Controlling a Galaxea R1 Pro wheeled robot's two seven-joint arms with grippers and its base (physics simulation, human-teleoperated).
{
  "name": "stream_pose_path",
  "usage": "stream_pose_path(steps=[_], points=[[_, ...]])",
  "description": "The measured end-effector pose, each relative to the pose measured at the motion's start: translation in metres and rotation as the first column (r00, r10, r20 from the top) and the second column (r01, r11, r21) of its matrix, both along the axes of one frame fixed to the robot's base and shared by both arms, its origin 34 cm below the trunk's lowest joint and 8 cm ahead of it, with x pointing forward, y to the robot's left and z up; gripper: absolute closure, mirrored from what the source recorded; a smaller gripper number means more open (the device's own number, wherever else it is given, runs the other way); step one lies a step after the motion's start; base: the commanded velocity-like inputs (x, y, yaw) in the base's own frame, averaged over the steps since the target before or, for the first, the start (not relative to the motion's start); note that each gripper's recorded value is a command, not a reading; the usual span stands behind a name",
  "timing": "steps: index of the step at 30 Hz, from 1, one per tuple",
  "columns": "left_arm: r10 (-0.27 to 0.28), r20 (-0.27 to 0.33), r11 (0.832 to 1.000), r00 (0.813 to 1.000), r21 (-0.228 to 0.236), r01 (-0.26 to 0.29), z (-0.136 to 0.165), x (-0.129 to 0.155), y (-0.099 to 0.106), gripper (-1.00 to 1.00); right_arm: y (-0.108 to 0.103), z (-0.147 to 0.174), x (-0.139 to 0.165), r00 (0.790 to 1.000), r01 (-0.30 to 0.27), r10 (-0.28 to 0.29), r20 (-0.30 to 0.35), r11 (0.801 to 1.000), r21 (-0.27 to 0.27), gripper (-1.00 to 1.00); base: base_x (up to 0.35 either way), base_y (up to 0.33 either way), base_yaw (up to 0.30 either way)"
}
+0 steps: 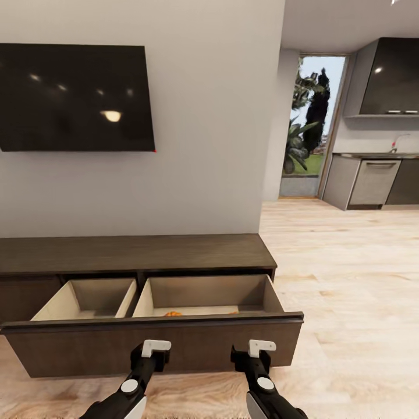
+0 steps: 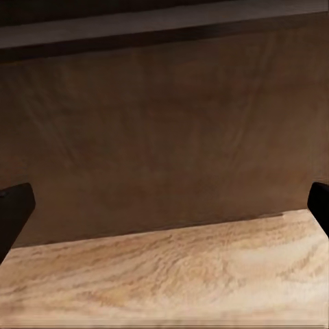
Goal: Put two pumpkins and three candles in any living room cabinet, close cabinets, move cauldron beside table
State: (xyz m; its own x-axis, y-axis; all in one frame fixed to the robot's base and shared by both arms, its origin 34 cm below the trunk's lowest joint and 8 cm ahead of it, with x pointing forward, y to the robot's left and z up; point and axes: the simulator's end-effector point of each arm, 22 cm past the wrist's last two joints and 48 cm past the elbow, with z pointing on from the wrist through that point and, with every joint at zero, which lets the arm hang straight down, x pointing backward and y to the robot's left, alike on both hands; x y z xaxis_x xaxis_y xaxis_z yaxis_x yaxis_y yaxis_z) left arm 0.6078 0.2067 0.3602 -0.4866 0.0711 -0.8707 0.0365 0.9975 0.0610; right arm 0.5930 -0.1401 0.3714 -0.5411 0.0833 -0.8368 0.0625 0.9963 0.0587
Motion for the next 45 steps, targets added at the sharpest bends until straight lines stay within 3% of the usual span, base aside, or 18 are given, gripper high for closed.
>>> stream_pose_path(steps=[9,45], points=[[-0.001,-0.036,1.000,0.999,0.000,0.001,-0.020,-0.006,0.000,-1.00,0.000,-0.020,-0.005,0.999,0.000,0.000,-0.037,1.000,0.001,-1.00,0.000,0.000,0.000],[-0.006,-0.040,1.000,0.999,0.002,0.006,-0.021,-0.007,-0.001,-1.00,0.000,-0.019,-0.005,0.999,0.000,0.000,-0.037,1.000,0.001,-1.00,0.100,0.015,0.000]])
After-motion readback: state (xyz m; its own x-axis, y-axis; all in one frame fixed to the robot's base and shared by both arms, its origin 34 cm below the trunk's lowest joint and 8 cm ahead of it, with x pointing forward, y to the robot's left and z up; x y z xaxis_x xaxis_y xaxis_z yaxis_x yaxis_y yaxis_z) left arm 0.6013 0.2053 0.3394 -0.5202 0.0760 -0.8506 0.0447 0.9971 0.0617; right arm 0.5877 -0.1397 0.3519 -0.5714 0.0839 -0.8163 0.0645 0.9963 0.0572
